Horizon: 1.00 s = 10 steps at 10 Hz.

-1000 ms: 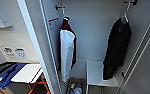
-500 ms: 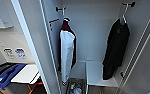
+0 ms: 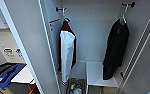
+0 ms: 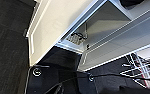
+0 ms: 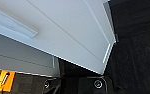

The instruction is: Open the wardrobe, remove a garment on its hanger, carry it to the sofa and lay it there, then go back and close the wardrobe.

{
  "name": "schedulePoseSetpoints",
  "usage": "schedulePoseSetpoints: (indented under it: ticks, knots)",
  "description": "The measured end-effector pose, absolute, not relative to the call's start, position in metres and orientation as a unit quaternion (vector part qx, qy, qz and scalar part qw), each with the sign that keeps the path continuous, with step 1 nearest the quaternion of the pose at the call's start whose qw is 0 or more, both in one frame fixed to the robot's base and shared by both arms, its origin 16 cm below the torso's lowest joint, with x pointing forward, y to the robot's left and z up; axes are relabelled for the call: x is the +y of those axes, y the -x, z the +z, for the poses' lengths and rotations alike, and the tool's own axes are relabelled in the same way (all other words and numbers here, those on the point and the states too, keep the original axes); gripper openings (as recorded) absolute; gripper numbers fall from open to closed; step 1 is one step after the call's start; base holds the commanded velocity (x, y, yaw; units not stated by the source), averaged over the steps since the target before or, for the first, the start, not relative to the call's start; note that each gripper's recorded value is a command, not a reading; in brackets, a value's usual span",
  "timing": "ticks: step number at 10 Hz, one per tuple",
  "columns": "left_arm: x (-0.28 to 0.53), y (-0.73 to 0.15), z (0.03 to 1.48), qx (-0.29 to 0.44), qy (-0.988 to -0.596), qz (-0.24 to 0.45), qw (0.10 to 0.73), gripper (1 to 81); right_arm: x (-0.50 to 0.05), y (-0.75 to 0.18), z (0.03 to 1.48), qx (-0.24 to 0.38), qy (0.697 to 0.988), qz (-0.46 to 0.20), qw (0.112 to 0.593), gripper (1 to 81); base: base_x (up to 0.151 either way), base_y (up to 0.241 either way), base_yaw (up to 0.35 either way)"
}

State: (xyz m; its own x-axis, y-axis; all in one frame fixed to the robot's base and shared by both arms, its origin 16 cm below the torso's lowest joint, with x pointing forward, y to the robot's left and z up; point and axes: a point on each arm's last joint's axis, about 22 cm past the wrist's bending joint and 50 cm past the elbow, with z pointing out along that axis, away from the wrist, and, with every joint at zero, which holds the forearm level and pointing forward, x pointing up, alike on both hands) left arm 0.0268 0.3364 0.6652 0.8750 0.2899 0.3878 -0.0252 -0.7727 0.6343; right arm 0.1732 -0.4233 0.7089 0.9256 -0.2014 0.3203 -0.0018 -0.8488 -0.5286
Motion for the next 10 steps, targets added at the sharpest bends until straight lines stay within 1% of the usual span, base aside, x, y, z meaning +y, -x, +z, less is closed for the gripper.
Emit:
schedulePoseSetpoints:
  ticks: [2, 3, 5, 7, 10]
  knots:
    - [0.32, -0.018, 0.623, 0.093, -0.917, 0.226, 0.316, 81.1, -0.434, -0.165, 0.659, 0.07, 0.953, -0.17, 0.242, 81.1, 0.0, 0.0, 0.0]
    - [0.309, -0.01, 0.602, 0.099, -0.921, 0.213, 0.31, 81.1, -0.421, -0.156, 0.629, 0.079, 0.954, -0.159, 0.24, 81.1, 0.0, 0.0, 0.0]
    - [0.303, 0.002, 0.561, 0.107, -0.935, 0.188, 0.281, 81.1, -0.374, -0.115, 0.575, 0.09, 0.958, -0.113, 0.248, 81.1, 0.0, 0.0, 0.0]
    - [0.269, 0.013, 0.528, 0.113, -0.941, 0.163, 0.275, 81.1, -0.344, -0.075, 0.536, 0.089, 0.964, -0.069, 0.242, 81.1, 0.0, 0.0, 0.0]
    - [0.246, 0.031, 0.486, 0.107, -0.956, 0.124, 0.244, 81.1, -0.298, -0.039, 0.494, 0.082, 0.968, -0.028, 0.233, 81.1, 0.0, 0.0, 0.0]
